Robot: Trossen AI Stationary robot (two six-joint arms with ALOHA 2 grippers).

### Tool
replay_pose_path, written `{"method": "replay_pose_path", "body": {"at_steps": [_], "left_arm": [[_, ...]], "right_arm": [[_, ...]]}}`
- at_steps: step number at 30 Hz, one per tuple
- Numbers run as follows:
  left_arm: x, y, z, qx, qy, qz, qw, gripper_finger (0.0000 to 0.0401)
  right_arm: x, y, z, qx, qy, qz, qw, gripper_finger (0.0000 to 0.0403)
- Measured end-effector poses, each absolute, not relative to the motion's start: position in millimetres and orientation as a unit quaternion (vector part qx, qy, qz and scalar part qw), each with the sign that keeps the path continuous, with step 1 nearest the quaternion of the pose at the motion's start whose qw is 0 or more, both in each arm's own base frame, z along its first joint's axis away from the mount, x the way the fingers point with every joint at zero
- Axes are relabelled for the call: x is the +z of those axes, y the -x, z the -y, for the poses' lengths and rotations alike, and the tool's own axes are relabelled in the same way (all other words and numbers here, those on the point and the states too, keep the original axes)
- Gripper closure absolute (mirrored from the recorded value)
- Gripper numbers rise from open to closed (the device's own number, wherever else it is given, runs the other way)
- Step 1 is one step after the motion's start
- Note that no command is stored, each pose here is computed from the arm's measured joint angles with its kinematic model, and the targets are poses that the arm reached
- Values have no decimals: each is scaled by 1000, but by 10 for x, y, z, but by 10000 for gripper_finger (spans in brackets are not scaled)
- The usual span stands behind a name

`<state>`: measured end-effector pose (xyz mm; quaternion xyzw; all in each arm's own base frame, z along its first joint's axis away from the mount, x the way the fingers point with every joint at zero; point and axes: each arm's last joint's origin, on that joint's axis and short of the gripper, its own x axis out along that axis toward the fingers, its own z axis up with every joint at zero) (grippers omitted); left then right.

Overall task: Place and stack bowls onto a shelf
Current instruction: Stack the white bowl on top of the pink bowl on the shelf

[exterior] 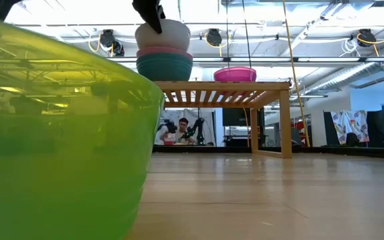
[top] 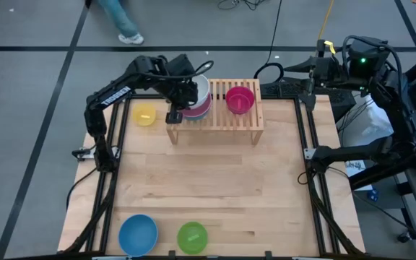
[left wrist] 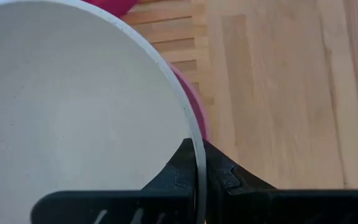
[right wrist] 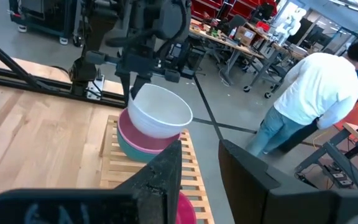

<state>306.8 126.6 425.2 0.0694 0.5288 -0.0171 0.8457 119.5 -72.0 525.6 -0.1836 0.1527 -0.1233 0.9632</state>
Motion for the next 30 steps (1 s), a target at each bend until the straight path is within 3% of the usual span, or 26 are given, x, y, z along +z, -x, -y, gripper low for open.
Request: {"method": "replay_pose_path", "body": {"at_steps": [10, 24, 30], "left_arm": [[4232, -3061, -1237, -26, -52, -533, 844, 397], [3890, -3197, -1284, -42, -35, -556, 829, 396], [3892, -3210, -1287, -36, -30, -552, 832, 355]], "right_arm": [[5256, -1195, 720, -123, 184, -153, 963, 300], [5256, -1194, 720, -123, 184, -153, 963, 300], [5256, -1194, 720, -123, 184, -153, 963, 300]]}}
